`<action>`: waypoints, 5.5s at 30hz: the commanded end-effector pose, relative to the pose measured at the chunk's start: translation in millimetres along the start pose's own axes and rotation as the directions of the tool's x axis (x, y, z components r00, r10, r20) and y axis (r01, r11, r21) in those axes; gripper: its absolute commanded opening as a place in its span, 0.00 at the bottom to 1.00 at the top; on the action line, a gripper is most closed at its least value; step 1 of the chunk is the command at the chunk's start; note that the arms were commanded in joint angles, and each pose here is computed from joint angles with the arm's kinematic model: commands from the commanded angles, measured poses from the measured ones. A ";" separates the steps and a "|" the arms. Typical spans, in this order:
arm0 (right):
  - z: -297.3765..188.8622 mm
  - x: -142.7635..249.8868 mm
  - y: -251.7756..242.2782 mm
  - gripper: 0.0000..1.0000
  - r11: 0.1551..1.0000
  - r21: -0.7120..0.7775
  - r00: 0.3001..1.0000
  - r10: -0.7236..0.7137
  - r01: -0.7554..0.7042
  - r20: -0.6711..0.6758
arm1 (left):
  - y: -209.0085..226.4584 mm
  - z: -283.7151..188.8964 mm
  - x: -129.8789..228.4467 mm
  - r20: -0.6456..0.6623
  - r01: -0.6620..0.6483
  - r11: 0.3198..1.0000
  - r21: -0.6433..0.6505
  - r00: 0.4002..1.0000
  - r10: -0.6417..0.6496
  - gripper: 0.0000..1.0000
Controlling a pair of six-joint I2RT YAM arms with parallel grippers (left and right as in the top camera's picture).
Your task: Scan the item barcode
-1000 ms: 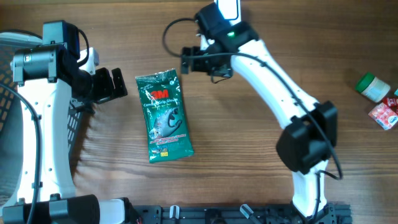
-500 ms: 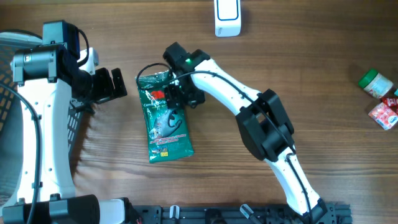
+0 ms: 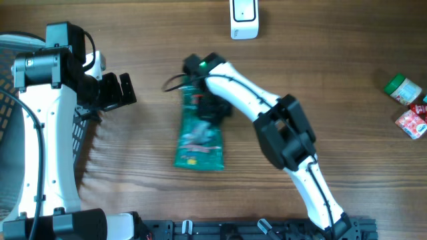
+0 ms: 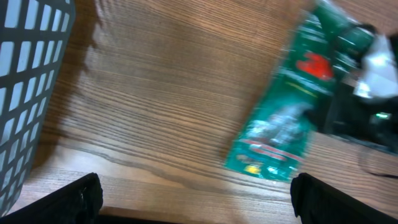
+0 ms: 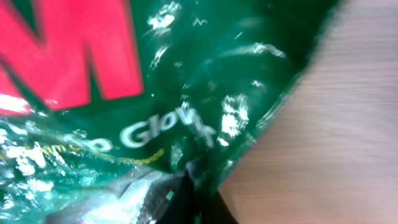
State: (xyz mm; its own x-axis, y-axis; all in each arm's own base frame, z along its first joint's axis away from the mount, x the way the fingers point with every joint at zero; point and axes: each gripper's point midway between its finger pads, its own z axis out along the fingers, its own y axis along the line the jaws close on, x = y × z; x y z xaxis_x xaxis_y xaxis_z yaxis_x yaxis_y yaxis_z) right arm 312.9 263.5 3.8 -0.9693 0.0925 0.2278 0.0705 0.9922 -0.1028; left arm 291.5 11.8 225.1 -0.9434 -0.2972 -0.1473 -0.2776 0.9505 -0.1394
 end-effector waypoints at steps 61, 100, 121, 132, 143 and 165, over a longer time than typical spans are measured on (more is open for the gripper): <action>-273.4 74.9 -20.7 0.04 -0.027 -0.703 0.632 -0.415 0.711 0.654 | -78.2 -25.1 -33.0 0.161 -0.127 0.895 0.427 0.985 0.063 1.00; -279.5 94.4 -3.9 0.04 -0.017 -0.817 0.727 -0.445 0.577 0.523 | -152.5 -93.9 -37.9 0.502 -0.562 0.460 0.688 0.825 0.258 0.04; -285.7 4.5 -49.2 0.56 0.698 -0.235 0.584 -0.314 0.677 0.749 | -66.8 -46.1 -112.7 -0.061 0.719 0.407 0.563 0.528 -0.847 0.04; -305.8 31.1 -6.6 0.72 0.540 -0.166 0.416 -0.382 0.825 0.825 | -65.1 -44.8 -111.5 -0.393 0.892 -0.216 0.396 -0.048 -0.918 0.04; -297.7 64.5 31.9 0.81 0.472 -0.021 0.285 -0.495 0.881 0.820 | -51.7 -39.6 -111.6 -0.346 0.881 -0.264 0.392 -0.125 -0.930 0.04; -261.8 62.0 99.0 0.98 0.420 0.167 0.136 -0.603 0.892 0.786 | -46.9 -36.5 -108.3 -0.322 0.884 -0.267 0.383 -0.143 -0.936 0.04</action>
State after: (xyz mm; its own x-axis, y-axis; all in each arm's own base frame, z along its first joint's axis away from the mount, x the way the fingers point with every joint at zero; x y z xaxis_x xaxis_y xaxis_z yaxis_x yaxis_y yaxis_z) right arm 310.9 382.0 290.2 -0.3417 -0.6168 -0.7091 -0.8779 0.4789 0.0065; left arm 402.6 -0.6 279.4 0.3186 -0.8243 0.4680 -0.7063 -0.5358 -0.4627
